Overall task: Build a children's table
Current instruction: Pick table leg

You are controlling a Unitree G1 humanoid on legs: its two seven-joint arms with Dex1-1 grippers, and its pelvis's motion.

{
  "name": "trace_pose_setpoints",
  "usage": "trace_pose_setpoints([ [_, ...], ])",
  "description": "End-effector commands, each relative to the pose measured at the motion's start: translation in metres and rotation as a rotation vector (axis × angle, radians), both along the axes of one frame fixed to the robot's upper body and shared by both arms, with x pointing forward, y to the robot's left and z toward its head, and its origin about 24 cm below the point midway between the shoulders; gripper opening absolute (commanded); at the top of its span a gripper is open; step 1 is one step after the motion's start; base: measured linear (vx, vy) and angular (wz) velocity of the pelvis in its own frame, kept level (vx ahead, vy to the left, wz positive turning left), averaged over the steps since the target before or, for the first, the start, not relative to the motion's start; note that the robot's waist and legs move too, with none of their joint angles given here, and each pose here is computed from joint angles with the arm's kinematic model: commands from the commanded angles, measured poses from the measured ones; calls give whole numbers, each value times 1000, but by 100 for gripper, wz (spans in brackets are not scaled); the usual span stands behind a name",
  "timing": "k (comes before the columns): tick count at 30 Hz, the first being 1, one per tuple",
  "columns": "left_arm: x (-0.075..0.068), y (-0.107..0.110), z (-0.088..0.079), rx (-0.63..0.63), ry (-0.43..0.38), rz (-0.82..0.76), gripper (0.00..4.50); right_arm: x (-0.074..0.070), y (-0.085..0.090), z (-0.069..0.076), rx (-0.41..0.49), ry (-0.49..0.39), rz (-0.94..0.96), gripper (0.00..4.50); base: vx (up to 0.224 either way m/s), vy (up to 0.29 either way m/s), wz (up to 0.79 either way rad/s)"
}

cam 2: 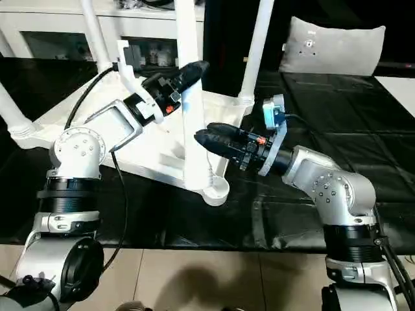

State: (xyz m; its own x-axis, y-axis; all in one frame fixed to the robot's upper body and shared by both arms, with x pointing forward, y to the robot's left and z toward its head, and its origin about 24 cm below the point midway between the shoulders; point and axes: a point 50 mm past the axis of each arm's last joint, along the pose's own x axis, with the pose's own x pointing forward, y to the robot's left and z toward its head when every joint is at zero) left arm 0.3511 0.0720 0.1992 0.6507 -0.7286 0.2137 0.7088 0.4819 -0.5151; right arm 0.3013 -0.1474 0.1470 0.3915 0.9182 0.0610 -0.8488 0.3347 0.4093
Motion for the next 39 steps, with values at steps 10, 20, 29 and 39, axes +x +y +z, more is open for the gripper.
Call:
trace_pose_setpoints([
  [10, -22, -24, 14, 96, -262, -69, 177, 5, 19, -17, -142, 34, -30, 348, 0, 0, 0],
  [20, -29, -29, 9, 166, -310, -135, 177, -1, 25, -15, -104, 27, 34, 348, 0, 0, 0],
  [29, -31, -31, 9, 168, -323, -152, 177, -2, 25, -17, -103, 45, 47, 309, 0, 0, 0],
  [39, -32, -32, 9, 172, -332, -169, 177, -2, 27, -18, -91, 56, 46, 215, 0, 0, 0],
])
